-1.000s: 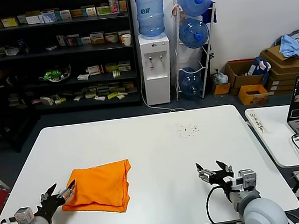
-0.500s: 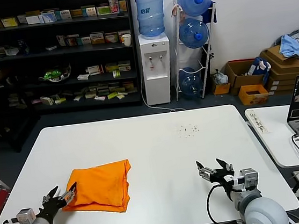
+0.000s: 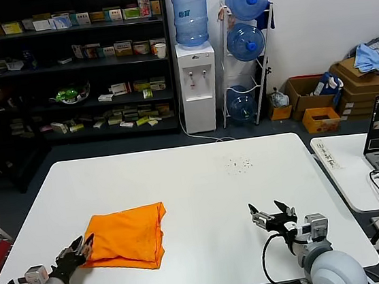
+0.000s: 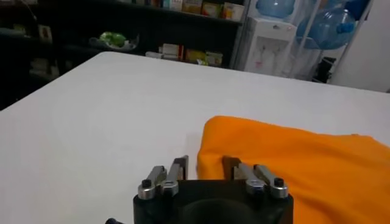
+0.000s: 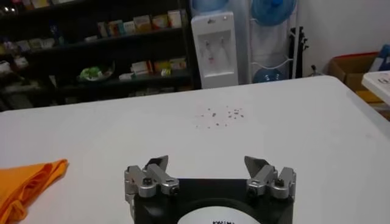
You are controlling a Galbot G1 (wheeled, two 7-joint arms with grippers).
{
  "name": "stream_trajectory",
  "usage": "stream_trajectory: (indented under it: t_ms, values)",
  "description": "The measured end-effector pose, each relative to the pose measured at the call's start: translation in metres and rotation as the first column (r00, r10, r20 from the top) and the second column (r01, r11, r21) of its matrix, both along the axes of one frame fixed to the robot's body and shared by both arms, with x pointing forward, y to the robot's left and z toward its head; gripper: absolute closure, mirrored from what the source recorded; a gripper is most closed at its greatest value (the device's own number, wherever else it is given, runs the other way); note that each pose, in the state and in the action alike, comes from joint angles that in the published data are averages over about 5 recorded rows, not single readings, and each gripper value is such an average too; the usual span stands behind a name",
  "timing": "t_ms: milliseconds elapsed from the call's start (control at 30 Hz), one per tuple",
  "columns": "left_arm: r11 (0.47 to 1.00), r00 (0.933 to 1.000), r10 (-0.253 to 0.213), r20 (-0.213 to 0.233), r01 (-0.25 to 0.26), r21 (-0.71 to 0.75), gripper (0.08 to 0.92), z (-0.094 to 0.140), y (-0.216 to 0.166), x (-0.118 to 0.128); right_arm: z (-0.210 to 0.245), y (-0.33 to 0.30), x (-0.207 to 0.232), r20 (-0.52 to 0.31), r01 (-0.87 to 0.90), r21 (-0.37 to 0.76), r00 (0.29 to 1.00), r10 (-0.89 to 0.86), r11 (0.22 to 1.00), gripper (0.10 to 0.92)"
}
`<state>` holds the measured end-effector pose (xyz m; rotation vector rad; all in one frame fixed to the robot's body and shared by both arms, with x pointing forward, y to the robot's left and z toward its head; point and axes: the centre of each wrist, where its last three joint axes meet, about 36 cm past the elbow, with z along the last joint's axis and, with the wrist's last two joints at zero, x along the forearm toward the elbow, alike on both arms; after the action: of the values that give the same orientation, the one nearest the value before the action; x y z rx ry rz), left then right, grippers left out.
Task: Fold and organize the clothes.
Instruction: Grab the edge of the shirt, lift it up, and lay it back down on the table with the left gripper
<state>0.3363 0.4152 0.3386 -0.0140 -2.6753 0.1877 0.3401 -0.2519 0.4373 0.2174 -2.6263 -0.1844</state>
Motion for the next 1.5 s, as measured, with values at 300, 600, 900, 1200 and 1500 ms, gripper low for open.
stream_trajectory:
  t_ms: [300,600,900,1200,1500]
  values:
    - [1.000,1.0000,-0.004,0.003,0.004,-0.013,0.844,0.001,-0.004,0.000,0.000,0.000,0.000,0.001,0.002,0.003,1.000,-0.002,1.000,0.200]
    - [1.000,0.9997,-0.004,0.023,0.005,-0.027,0.905,0.006,-0.011,0.000,0.000,0.000,0.000,0.002,0.005,0.002,1.000,-0.005,1.000,0.200]
    - [1.000,0.9943,-0.017,0.105,0.019,-0.013,0.905,0.032,-0.024,-0.001,-0.002,-0.001,0.000,0.000,0.014,0.002,1.000,-0.014,1.000,0.200]
    - [0.998,0.9732,-0.063,0.221,0.055,0.044,0.905,0.077,-0.050,-0.013,-0.004,-0.001,0.000,0.000,0.018,0.003,1.000,-0.018,1.000,0.200]
    - [0.976,0.9553,-0.114,0.273,0.056,0.212,0.905,0.100,-0.052,-0.024,-0.004,0.000,0.001,0.002,0.016,0.006,1.000,-0.016,1.000,0.200]
